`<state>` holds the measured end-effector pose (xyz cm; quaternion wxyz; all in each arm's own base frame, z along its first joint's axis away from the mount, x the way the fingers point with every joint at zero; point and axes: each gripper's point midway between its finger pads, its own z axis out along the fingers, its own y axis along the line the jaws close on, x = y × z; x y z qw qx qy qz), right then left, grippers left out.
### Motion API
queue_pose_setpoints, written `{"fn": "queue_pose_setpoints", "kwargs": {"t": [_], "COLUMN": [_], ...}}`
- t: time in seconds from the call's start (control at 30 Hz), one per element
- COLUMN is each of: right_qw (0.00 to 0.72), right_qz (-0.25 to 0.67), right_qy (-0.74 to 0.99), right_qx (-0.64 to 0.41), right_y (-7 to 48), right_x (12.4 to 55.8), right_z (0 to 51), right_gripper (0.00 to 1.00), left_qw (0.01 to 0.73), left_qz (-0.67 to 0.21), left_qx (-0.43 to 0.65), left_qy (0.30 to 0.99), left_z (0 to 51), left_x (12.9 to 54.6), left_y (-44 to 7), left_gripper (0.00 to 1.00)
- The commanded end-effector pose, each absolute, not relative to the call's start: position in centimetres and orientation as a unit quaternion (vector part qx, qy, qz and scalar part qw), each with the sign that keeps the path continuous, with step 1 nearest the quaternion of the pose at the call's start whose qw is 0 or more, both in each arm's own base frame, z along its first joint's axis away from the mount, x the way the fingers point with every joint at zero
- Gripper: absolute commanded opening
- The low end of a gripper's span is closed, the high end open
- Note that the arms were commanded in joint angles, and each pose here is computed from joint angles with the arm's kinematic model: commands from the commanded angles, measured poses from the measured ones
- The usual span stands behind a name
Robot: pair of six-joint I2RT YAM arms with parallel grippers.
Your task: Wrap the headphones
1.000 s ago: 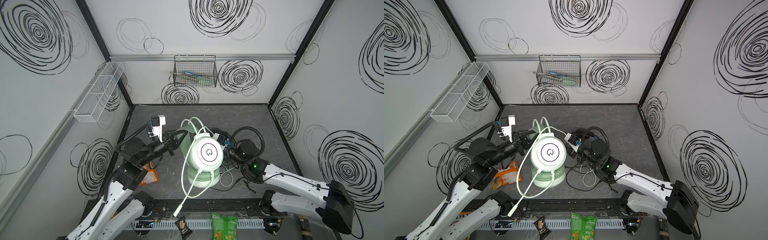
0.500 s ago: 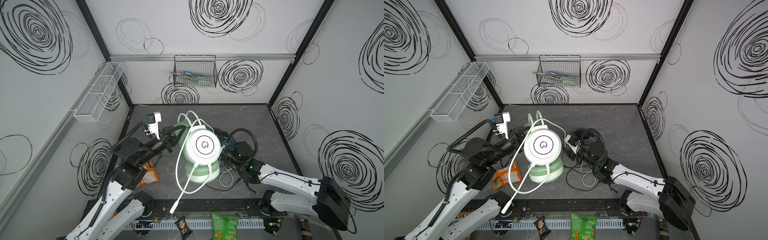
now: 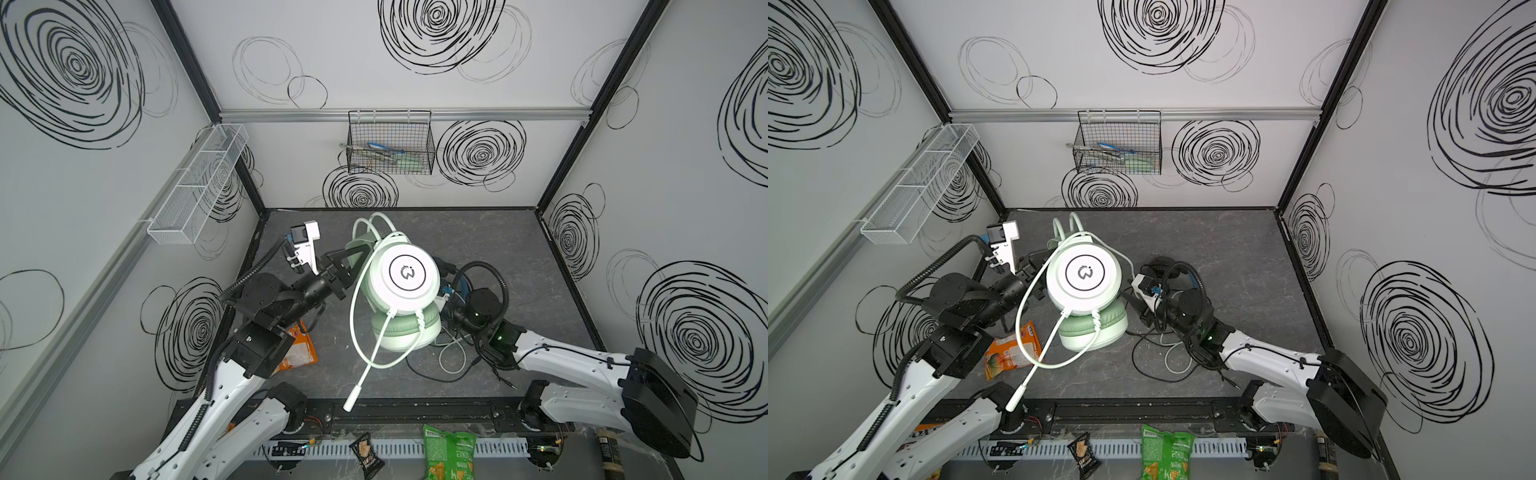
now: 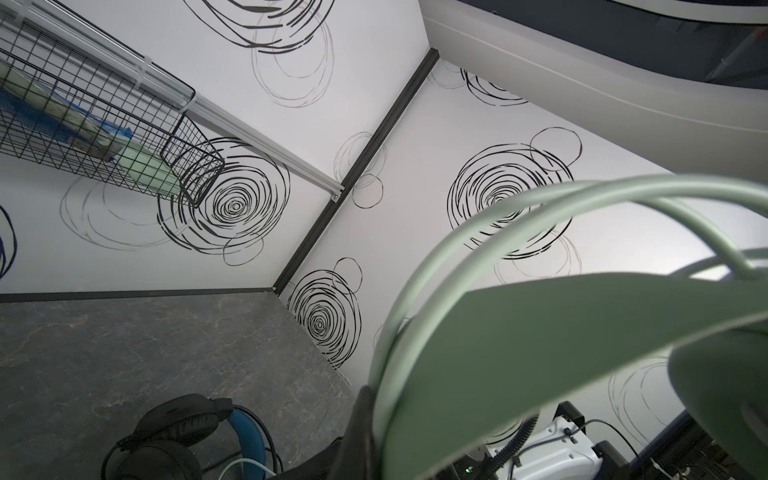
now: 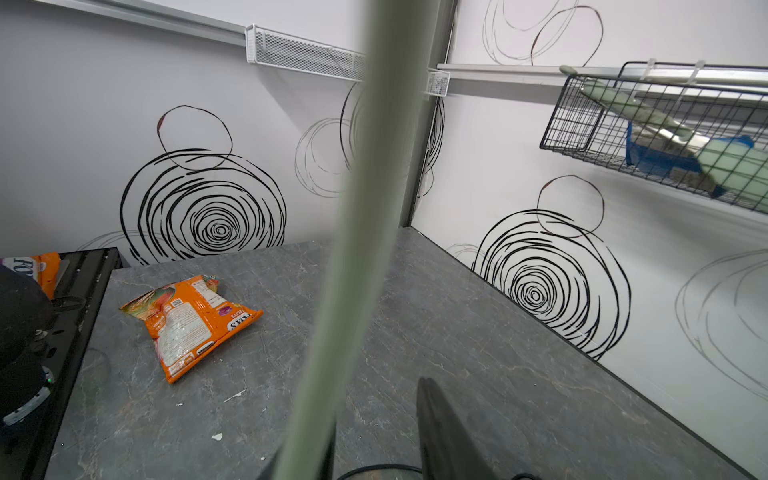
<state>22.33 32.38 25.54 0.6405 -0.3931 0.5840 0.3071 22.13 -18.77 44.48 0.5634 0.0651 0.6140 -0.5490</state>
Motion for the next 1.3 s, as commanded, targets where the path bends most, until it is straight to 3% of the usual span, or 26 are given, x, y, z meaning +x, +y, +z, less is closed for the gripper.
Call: {"fn": "queue_pose_setpoints", "kwargs": {"t": [0.0, 0.17, 0.6, 1.03, 1.27], "right_qw": [0.652, 0.649, 0.634, 0.633, 0.607], "right_qz": [0.319, 0.320, 0.303, 0.237, 0.172], "right_qy": [0.574, 0.579, 0.616, 0.638, 0.667], "right_qx": [-0.379, -0.376, -0.357, -0.369, -0.396], "right_y": [32.2, 32.0, 32.5, 33.4, 35.1], "right_x": [22.3, 22.3, 23.5, 21.9, 19.5], "right_z": [26.2, 25.9, 24.6, 23.4, 21.4], "right_gripper": [0.36, 0.33, 0.00, 0.00, 0.00], "left_qw": [0.607, 0.608, 0.589, 0.581, 0.587], "left_qz": [-0.580, -0.582, -0.611, -0.611, -0.556], "left_qx": [0.050, 0.034, -0.016, -0.069, -0.137], "left_qy": [0.541, 0.539, 0.529, 0.534, 0.572], "left_z": [50.1, 50.0, 49.0, 47.1, 43.8], "left_x": [20.5, 20.9, 22.3, 23.5, 26.1], "left_y": [-17.0, -16.5, -16.1, -15.2, -13.7], "left_gripper": [0.00, 0.00, 0.00, 0.00, 0.00]}}
